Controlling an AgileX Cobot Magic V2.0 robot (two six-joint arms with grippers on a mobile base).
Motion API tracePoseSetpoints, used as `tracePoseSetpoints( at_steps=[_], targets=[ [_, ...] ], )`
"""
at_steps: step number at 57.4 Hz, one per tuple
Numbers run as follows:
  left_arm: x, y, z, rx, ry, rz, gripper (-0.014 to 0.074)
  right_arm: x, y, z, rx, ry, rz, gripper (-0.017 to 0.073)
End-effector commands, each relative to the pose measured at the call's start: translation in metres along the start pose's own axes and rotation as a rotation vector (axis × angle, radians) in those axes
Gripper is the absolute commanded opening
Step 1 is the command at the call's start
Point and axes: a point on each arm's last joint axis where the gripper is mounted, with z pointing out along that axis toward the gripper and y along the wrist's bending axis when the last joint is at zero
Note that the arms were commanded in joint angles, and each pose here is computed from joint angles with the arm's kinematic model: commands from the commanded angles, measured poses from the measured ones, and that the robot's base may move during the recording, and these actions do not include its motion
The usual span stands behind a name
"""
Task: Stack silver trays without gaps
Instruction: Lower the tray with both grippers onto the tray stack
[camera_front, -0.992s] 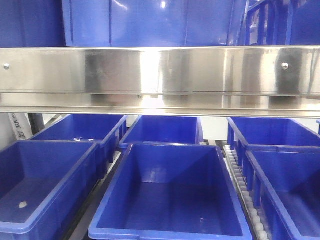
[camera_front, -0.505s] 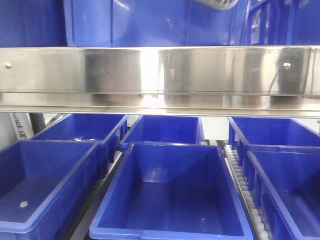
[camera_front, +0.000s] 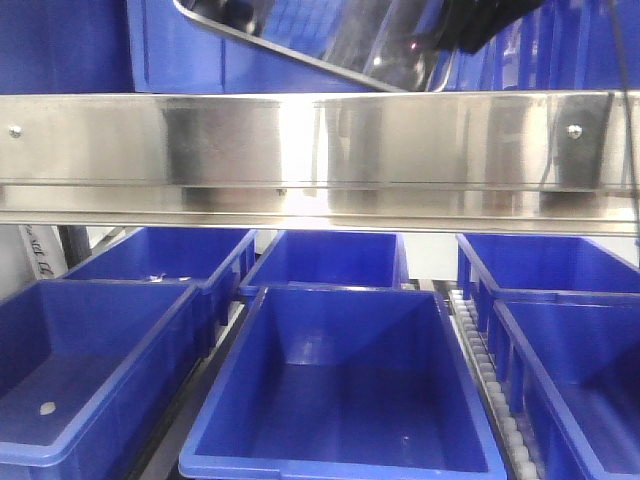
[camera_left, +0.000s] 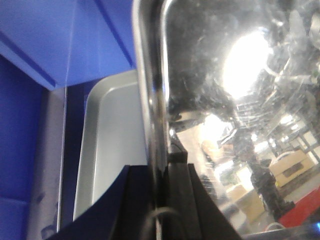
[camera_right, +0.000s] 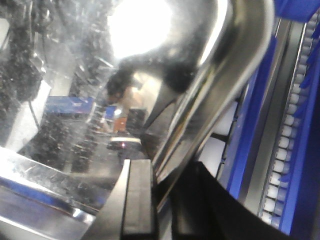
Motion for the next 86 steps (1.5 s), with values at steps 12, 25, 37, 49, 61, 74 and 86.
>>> tracePoseSetpoints(
  at_steps=[12,25,37,49,61,74,86],
  targets=[
    [0.0,-0.013,0.009,0.042,-0.02,0.027,0.002,-0.003,0.012,0.003,-0.03,-0.028,-0.051,-0.0077],
    [0.001,-0.014,0.013,0.035,-0.013,0.031,0.0211,-0.003,0.014,0.003,-0.037,-0.033,-0.05,0.001],
    [0.0,-0.011,0.013,-0.002,-0.02,0.043,0.0272,-0.003,0.014,0.003,-0.038,-0.039,-0.049,0.0232],
    [0.0,-0.008,0.014,-0.015,-0.02,0.041,0.0271,-0.004,0.014,0.003,-0.037,-0.043,-0.049,0.0232],
    [-0.004,0.008,0.006,-0.024,-0.042,0.006,0.0267,-0.011,0.017,-0.005,-0.043,-0.072,-0.056,0.0232],
    [-0.008,0.024,-0.031,-0.011,-0.11,-0.032,0.0229,-0.025,0.024,-0.027,-0.052,-0.088,-0.093,0.0182],
    [-0.01,0.042,-0.073,-0.01,-0.189,-0.068,-0.0001,-0.03,0.031,-0.058,-0.051,-0.131,-0.133,-0.0084]
  ],
)
